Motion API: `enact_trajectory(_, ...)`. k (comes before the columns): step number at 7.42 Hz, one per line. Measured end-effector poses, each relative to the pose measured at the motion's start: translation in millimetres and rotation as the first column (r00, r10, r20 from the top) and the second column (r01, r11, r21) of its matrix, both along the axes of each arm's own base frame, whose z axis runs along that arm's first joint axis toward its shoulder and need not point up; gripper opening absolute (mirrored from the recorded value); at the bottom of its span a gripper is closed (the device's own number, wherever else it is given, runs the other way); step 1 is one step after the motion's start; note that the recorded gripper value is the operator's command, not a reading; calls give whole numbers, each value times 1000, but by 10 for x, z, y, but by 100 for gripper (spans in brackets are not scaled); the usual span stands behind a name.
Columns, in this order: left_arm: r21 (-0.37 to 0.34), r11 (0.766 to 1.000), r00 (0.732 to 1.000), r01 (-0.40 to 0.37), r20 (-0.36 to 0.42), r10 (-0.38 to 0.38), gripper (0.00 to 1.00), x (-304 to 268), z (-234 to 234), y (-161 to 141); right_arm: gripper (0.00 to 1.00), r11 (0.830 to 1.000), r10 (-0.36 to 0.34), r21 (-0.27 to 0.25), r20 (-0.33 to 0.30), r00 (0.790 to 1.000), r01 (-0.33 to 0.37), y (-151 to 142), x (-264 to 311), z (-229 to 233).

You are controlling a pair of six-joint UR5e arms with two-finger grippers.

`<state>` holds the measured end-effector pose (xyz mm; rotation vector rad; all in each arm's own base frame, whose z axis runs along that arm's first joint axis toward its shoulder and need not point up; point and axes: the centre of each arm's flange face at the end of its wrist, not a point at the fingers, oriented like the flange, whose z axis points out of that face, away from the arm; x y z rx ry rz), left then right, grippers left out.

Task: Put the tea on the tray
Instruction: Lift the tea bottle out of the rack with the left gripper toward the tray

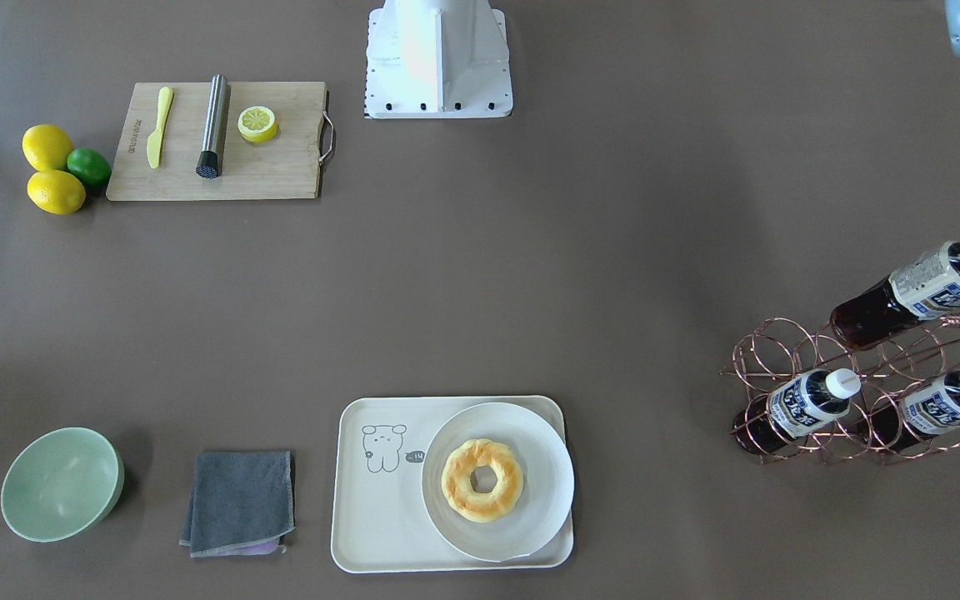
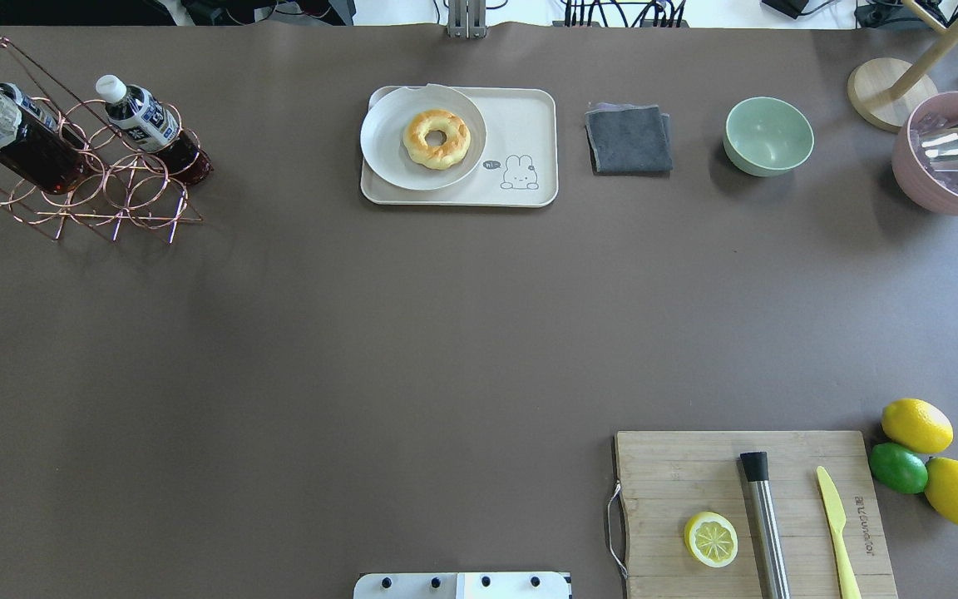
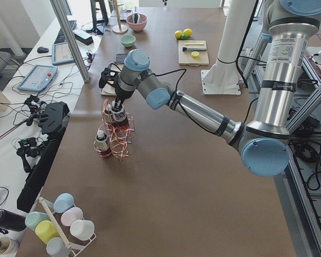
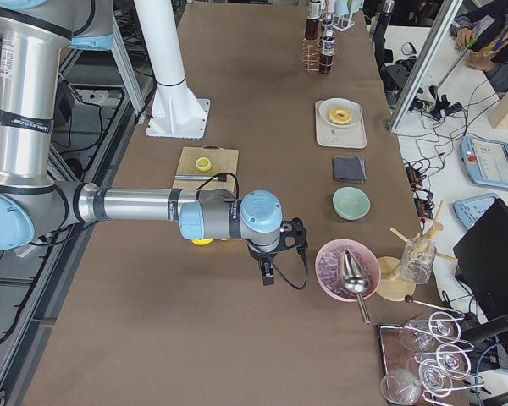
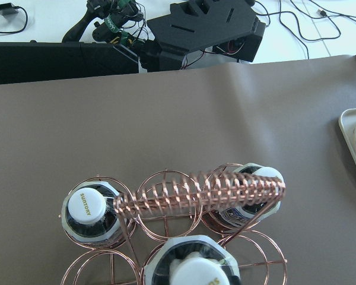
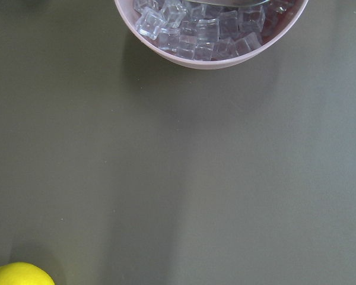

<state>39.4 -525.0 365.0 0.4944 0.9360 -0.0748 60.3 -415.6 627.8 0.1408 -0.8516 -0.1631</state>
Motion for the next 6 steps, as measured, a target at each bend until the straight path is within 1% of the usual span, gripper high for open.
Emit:
enact_trajectory(1,-9,1000,1000,-8,-13,8,0,69,-214,142,100,1000,-2,0,0,1000,2,-4,-8,-2)
enact_trajectory(3,-43,998,998,-39,-46,37,0,513,-737,448,100,1000,-5,1,1,1000,5,-9,-20,-6)
enact_trajectory(5,-111,993,999,-41,-30,38,0,1301,-1427,698,100,1000,-8,-1,3,1000,8,-6,-33,-1)
enact_trajectory(6,-141,990,1000,-26,-2,26,0,1873,-1839,851,100,1000,-9,0,3,1000,9,-8,-38,-4)
